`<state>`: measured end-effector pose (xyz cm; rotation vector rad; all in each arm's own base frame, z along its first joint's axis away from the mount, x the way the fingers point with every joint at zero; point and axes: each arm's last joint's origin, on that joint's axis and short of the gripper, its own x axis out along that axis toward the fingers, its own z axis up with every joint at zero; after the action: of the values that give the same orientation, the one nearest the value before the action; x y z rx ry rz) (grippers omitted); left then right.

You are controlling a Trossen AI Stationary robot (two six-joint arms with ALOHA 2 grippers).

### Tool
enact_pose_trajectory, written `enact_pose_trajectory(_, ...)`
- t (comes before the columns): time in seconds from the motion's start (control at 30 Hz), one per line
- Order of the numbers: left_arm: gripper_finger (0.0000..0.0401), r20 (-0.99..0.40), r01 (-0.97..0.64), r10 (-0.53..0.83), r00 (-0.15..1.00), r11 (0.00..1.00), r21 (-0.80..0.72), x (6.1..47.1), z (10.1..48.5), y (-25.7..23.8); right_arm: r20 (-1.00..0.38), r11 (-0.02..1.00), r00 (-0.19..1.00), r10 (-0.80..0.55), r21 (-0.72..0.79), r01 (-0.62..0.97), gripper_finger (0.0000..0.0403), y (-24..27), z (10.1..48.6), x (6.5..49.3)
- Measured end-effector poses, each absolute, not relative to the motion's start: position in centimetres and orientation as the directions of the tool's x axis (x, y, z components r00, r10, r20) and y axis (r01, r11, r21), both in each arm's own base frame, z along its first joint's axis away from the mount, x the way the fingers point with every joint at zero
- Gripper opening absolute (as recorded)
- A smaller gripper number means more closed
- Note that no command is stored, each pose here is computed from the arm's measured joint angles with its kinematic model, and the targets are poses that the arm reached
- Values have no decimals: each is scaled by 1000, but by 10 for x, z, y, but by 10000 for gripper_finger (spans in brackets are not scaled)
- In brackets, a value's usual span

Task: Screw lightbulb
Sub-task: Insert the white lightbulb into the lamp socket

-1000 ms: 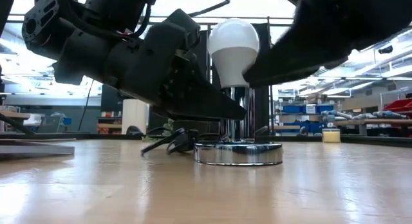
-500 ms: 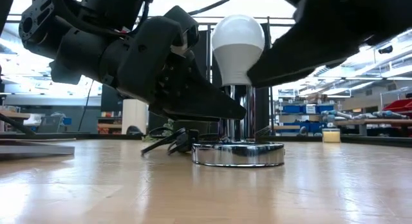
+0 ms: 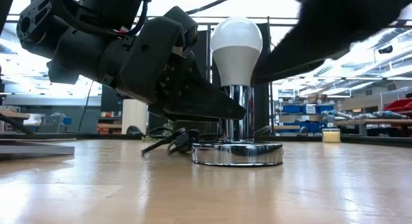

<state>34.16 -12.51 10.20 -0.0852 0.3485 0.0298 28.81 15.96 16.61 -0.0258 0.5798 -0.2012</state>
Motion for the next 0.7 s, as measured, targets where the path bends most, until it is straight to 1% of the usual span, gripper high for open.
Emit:
enact_pose_trajectory(0.2, 188, -337, -38, 10, 942, 996, -77, 341, 102, -126, -521, 997, 850, -72, -13, 76, 344, 149, 171, 304)
enact_pose_trajectory(0.33, 188, -331, -38, 10, 944, 996, -77, 342, 103, -126, -524, 999, 850, -46, -4, 51, 344, 150, 171, 304)
enact_pose_trajectory(0.5, 188, -331, -53, 26, 943, 996, -72, 341, 102, -126, -542, 999, 841, -11, 35, 36, 344, 163, 169, 295)
enact_pose_trajectory(0.63, 188, -329, -73, 40, 944, 993, -88, 341, 103, -125, -543, 995, 838, 55, 101, 0, 344, 182, 169, 284)
enact_pose_trajectory(0.7, 188, -329, -74, 42, 944, 993, -87, 341, 103, -125, -549, 997, 835, 32, 75, 12, 344, 189, 168, 278)
